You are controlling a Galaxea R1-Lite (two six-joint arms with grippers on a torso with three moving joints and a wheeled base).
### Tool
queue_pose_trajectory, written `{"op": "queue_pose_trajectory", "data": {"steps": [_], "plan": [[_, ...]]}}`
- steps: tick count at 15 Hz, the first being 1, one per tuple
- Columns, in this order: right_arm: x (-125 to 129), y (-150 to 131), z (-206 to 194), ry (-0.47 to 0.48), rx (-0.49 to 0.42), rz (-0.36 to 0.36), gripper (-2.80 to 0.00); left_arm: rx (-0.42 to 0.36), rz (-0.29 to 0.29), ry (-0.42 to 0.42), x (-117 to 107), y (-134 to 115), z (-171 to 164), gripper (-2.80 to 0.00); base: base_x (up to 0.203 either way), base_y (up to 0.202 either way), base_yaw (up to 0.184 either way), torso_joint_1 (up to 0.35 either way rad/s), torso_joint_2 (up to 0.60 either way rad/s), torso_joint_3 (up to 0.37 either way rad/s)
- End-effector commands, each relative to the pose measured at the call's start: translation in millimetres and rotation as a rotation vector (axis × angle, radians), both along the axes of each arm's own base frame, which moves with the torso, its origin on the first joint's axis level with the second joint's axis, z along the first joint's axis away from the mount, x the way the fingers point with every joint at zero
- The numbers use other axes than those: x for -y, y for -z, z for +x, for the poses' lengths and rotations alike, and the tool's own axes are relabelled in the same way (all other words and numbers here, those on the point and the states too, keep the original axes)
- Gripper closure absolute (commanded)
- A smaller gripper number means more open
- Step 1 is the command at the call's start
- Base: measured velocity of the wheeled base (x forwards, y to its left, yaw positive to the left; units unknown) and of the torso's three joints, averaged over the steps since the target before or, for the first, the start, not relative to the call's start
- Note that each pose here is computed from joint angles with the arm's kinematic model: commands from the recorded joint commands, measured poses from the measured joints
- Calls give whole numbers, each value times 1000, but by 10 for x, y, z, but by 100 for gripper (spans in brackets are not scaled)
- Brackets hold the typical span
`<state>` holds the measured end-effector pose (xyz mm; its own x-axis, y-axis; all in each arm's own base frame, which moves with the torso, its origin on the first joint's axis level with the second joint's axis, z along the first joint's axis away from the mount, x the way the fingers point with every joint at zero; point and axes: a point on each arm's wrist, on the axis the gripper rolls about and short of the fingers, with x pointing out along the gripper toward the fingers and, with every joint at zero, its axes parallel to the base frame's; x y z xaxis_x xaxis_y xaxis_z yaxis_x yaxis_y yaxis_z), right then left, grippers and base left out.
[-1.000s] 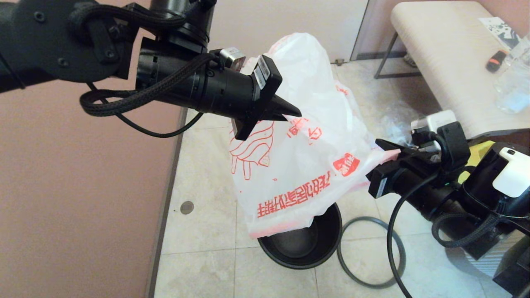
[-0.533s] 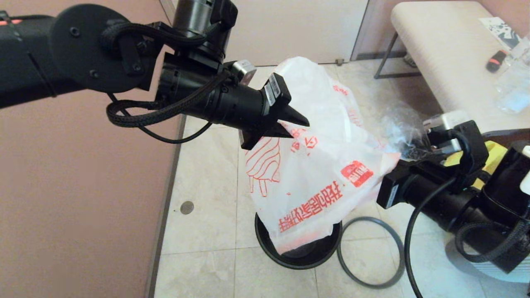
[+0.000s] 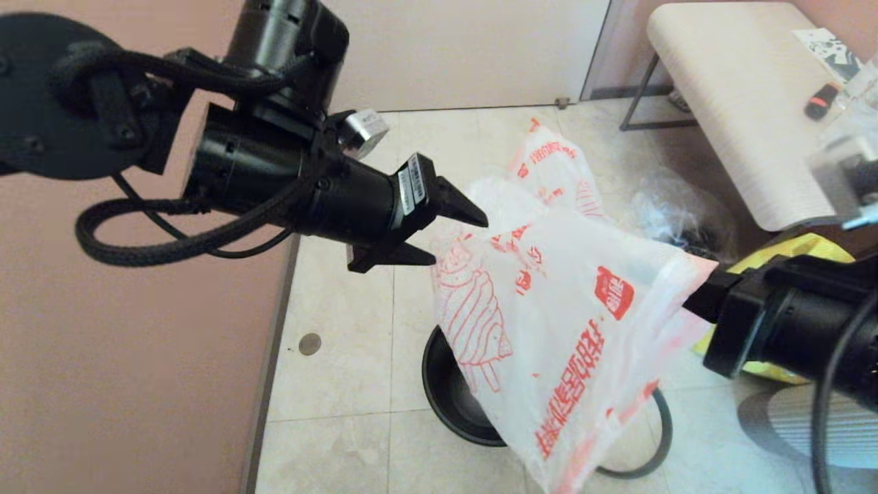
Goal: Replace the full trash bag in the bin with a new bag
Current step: Put the new garbage bag on the trash can
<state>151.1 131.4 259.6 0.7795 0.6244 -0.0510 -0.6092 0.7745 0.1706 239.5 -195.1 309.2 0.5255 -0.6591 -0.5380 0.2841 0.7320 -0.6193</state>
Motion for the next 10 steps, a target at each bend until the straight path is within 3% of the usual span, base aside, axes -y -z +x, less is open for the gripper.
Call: {"op": "queue_pose_trajectory", "data": {"steps": [1,5,10], "plan": [[135,-247,-211,-58,-46,19,0,7,8,-58,-78,133,122,-280,0,0,0,0,0,0],[208,-478,-393,-253,-277,1,0,52,10,-117,41,465,691,-280,0,0,0,0,0,0],[189,-548,-469,-300,-380,8,0,117,-20,-141,111,413,1009,-280,0,0,0,0,0,0]]}}
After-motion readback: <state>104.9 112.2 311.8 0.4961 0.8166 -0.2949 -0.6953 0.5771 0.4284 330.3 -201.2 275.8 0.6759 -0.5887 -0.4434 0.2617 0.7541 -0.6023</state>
